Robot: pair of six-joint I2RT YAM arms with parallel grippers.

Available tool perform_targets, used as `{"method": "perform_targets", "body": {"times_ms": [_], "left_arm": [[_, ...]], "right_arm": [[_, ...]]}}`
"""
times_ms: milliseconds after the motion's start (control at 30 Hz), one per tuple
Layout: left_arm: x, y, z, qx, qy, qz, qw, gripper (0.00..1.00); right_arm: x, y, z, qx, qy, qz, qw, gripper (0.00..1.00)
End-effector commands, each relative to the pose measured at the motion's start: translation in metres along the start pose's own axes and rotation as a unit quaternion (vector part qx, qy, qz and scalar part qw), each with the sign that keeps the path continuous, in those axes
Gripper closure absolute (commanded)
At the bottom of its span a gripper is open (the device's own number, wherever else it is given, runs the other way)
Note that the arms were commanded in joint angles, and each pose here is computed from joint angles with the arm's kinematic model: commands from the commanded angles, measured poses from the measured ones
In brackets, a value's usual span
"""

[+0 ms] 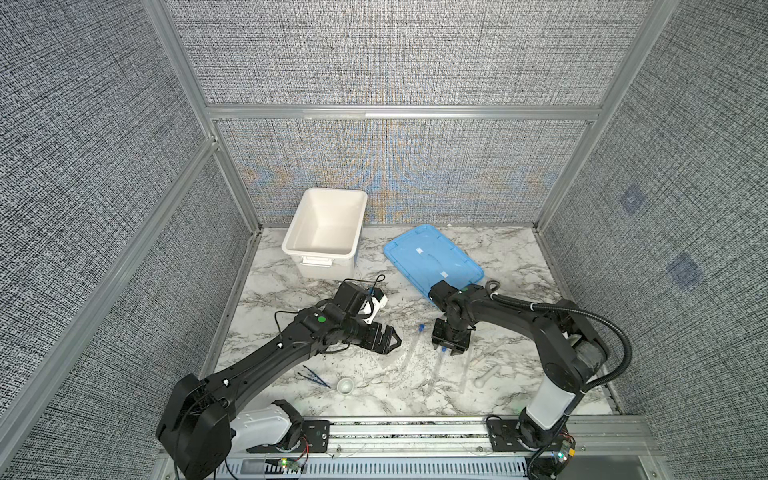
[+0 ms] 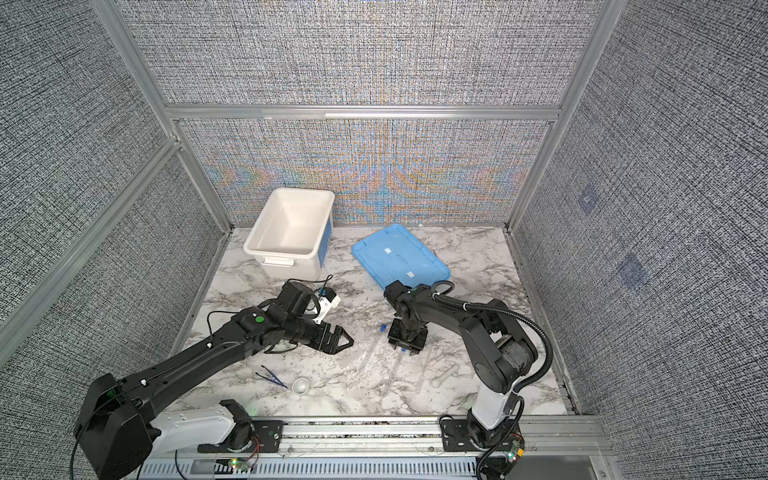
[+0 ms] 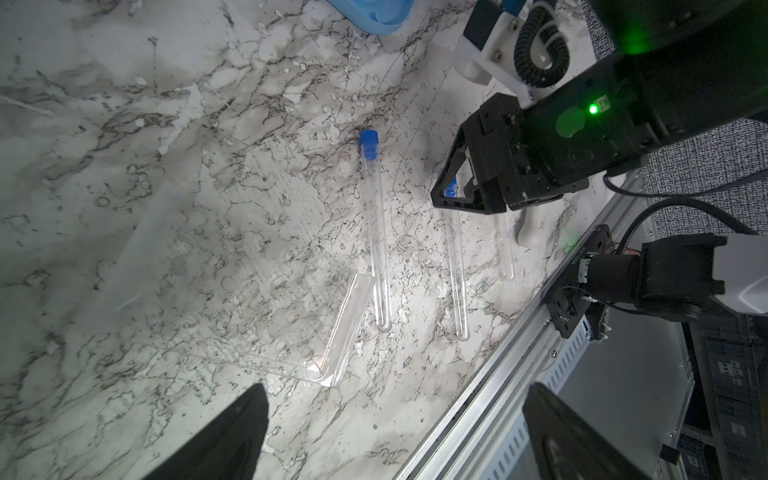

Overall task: Organize the chemistry lab equipment
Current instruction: 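Lower the right gripper over a blue-capped test tube while the left gripper waits nearby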

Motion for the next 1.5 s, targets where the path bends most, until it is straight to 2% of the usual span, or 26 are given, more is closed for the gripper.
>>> {"method": "perform_targets", "body": {"times_ms": [0,167,233,267,433,733,1033,1467], "left_arm": [[0.005,0.001,-0.003,-0.008,0.006,-0.009,1.0,0.03],[0.004,0.004,-0.001,-0.007,0.002,-0.007,1.0,0.03],[0.004,0.003,-0.002,-0.007,0.0,-0.006,1.0,0.03],[0.003,0.003,-0.001,-0.006,-0.001,-0.004,1.0,0.03],[0.002,0.002,0.0,0.003,0.008,-0.013,1.0,0.02],[0.004,0.003,0.0,0.003,0.013,-0.01,1.0,0.01],[0.003,0.005,0.001,-0.001,0.009,-0.012,1.0,0.01],[0.003,0.006,0.002,0.001,0.01,-0.011,1.0,0.01]], "right_arm": [[0.0,0.0,0.0,-0.003,0.0,0.002,1.0,0.57],[-0.003,-0.004,0.001,0.0,0.006,0.015,1.0,0.58],[-0.006,-0.005,0.003,0.009,0.007,0.034,0.999,0.58],[-0.008,-0.006,0.003,0.01,0.025,0.052,0.998,0.58],[-0.014,-0.007,0.008,0.027,0.013,0.117,0.993,0.58],[-0.015,-0.006,0.01,0.049,0.016,0.167,0.985,0.55],[-0.001,-0.004,-0.007,0.003,0.034,0.139,0.99,0.55],[0.01,0.006,-0.004,0.007,0.051,0.118,0.992,0.64]]}}
Point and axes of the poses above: each gripper's point midway between its finger pads, its own y axis out along the fingers, its own z axis along the line the jaws close on, x = y × z, the point moved 9 cm from there along -y, back along the fingers, and after that the axes turned 4 degrees about -y, right-handed, at the moved point
